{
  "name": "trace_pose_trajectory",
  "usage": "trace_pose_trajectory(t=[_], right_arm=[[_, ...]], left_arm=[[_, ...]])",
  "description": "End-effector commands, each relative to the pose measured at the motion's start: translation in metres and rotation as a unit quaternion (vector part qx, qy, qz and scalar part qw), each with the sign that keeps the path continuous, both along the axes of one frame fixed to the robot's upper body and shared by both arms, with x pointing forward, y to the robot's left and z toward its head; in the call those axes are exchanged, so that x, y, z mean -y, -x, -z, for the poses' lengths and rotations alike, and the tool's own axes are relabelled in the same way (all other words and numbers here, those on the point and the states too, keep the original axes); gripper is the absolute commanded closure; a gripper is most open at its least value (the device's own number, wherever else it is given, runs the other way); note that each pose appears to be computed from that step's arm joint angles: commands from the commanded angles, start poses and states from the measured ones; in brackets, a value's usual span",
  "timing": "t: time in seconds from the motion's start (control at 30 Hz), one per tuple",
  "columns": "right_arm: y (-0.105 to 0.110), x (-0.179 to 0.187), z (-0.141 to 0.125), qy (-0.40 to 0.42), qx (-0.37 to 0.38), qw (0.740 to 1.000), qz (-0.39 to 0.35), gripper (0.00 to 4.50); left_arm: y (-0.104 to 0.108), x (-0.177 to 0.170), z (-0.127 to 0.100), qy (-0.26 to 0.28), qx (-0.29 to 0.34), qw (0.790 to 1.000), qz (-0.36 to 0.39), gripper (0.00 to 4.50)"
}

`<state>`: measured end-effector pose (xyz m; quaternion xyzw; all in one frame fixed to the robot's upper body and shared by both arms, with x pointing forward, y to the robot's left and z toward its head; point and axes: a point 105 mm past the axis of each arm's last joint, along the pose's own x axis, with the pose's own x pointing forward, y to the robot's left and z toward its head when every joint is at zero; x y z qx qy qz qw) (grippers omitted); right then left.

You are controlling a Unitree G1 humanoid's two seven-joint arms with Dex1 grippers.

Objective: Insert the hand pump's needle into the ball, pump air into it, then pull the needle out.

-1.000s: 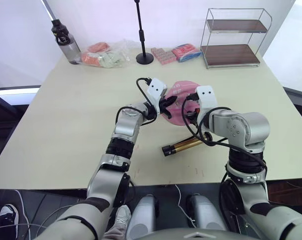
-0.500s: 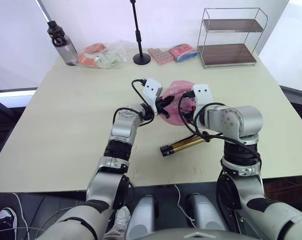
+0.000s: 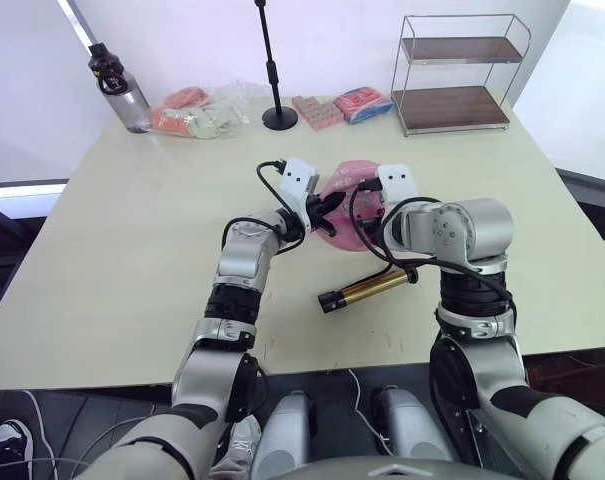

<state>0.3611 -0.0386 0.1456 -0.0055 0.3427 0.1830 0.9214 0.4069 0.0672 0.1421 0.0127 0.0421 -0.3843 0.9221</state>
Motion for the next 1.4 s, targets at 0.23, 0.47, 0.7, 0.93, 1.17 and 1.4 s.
trace_pose_trajectory(t=[0.23,0.47,0.7,0.93,1.17,1.4], right_arm=[[0.001,-0.027,-0.009,0.002,0.003,0.999,-0.054,4.16],[0.000,-0.035,-0.012,0.001,0.004,0.997,-0.071,4.16],[-0.006,-0.041,-0.015,0.001,0.009,0.997,-0.079,4.16],[-0.012,-0.046,-0.018,-0.012,0.013,0.996,-0.085,4.16],[-0.013,-0.056,-0.026,-0.024,0.022,0.996,-0.086,4.16],[-0.015,-0.061,-0.029,-0.051,0.012,0.996,-0.079,4.16]], left_arm=[[0.030,0.051,0.009,0.040,-0.036,0.993,0.108,4.45],[0.030,0.050,0.011,0.044,-0.041,0.993,0.105,4.45],[0.033,0.048,0.018,0.045,-0.055,0.992,0.107,4.45],[0.033,0.045,0.027,0.041,-0.070,0.991,0.105,4.45],[0.032,0.042,0.035,0.037,-0.082,0.991,0.100,4.45],[0.032,0.041,0.037,0.038,-0.087,0.991,0.099,4.45]])
